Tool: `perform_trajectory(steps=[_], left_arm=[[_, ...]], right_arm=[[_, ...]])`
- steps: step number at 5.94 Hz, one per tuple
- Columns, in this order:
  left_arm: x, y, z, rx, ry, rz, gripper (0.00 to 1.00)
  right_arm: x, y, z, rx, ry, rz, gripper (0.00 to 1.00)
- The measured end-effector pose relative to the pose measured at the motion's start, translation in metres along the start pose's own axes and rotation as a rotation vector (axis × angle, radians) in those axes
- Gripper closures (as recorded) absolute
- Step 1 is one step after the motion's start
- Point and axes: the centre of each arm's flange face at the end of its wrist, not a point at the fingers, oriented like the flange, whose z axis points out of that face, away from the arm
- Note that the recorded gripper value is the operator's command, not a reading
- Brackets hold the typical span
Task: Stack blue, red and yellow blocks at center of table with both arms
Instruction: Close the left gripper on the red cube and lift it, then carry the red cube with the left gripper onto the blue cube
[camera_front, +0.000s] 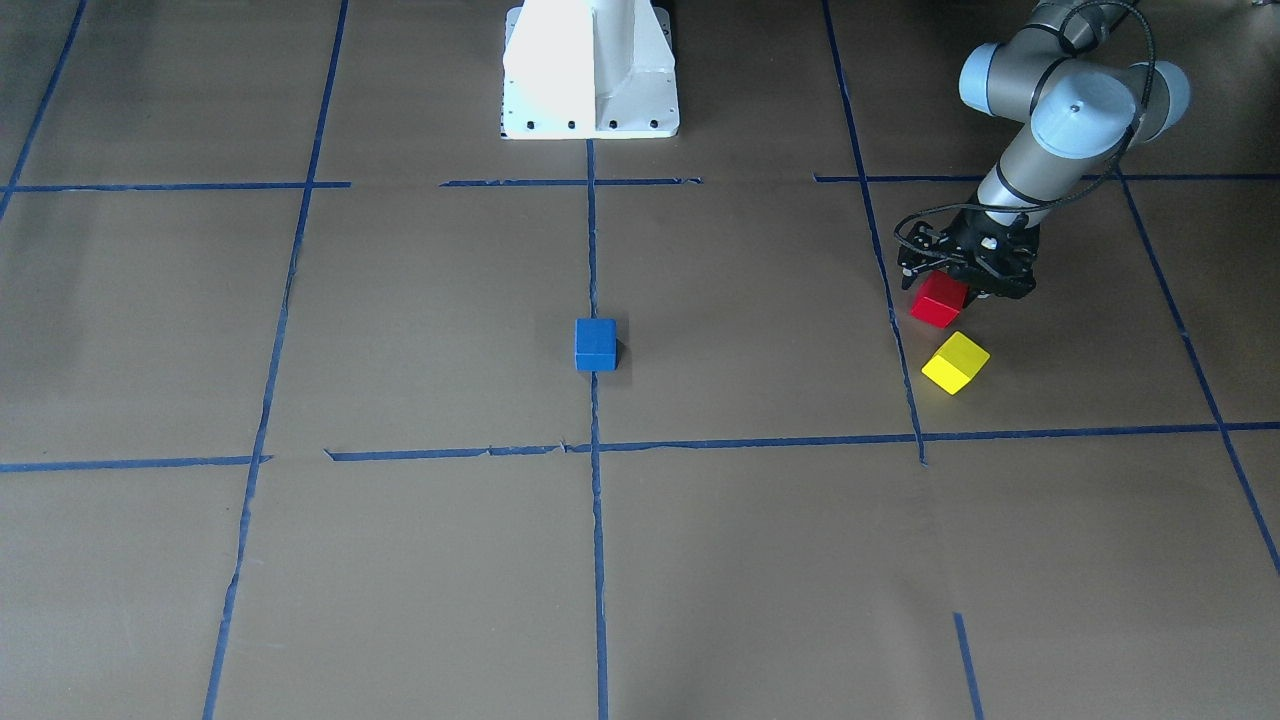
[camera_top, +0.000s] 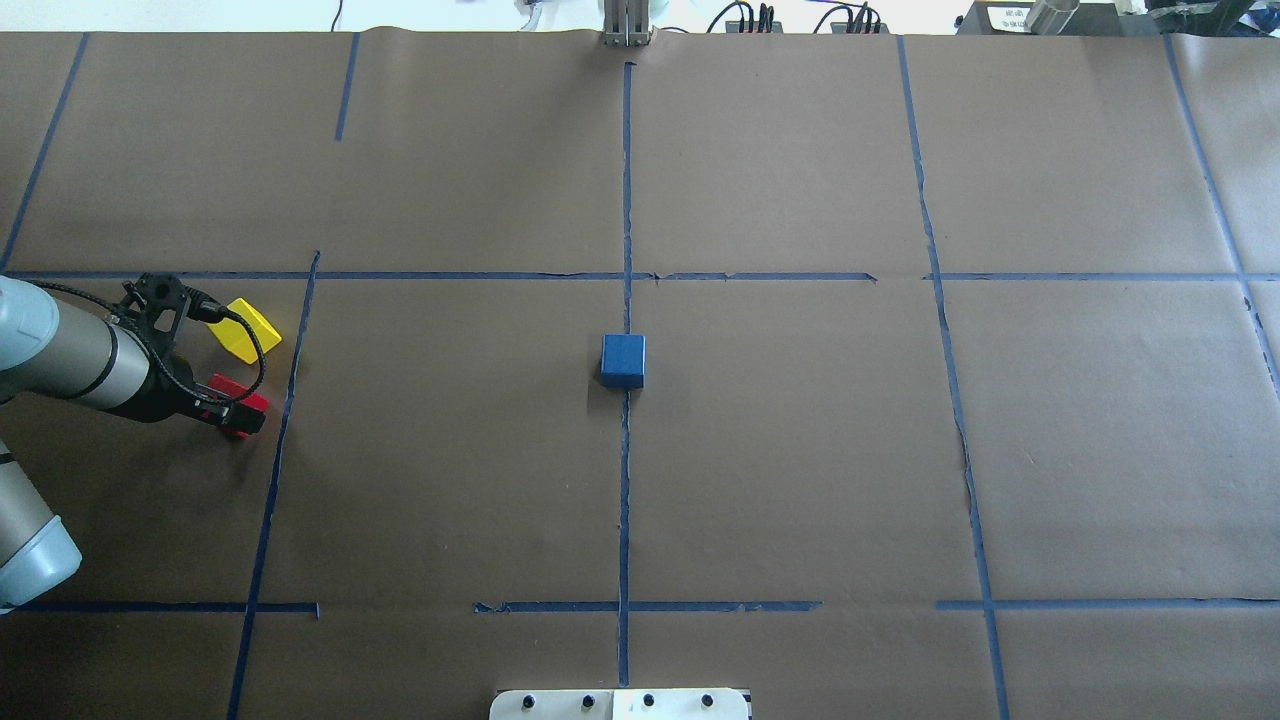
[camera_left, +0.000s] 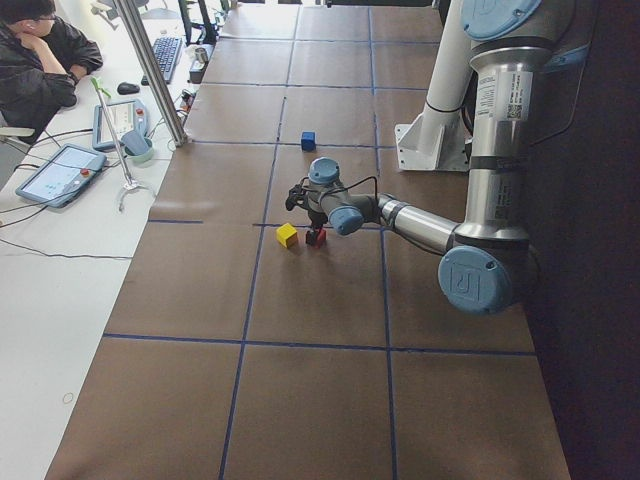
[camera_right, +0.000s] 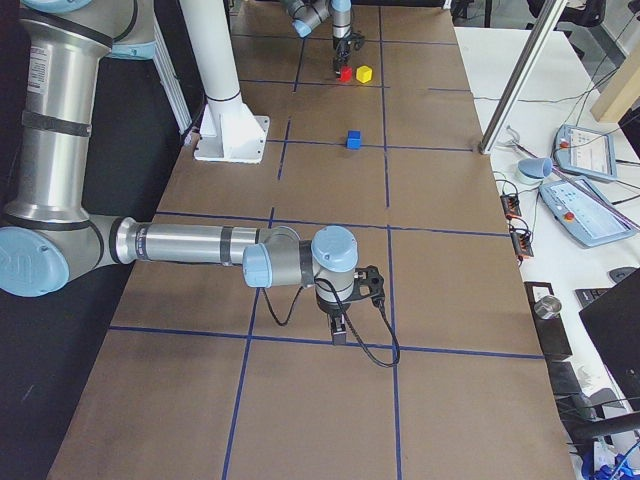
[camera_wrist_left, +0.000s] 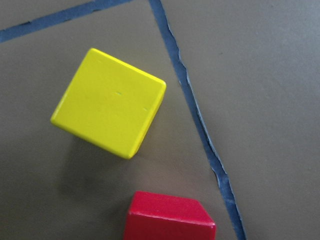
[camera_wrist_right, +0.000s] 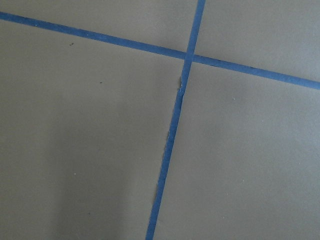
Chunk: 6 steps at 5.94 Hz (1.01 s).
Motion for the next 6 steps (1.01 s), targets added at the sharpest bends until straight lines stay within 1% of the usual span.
perform_trajectory(steps=[2,3,4,5,6], left_arm=[[0.004,-0.001,-0.003,0.005,0.006,0.002,0.93],[0.011,-0.004,-0.012,0.016,0.017,0.004,0.93],[0.03,-0.014,-0.025,0.018,0.021,-0.03,0.93],[0.062,-0.038,-0.037,0.01,0.017,-0.096,0.93],[0.107,-0.065,-0.046,-0.009,0.015,-0.145,0.93]], right_arm=[[0.001,0.0,0.001,0.005,0.0,-0.004,0.0],[0.001,0.0,0.001,0.006,0.0,-0.004,0.0],[0.0,-0.001,0.0,0.007,0.0,-0.005,0.0],[-0.001,-0.001,-0.001,0.008,-0.001,-0.006,0.0],[-0.001,-0.001,-0.001,0.009,-0.001,-0.006,0.0]])
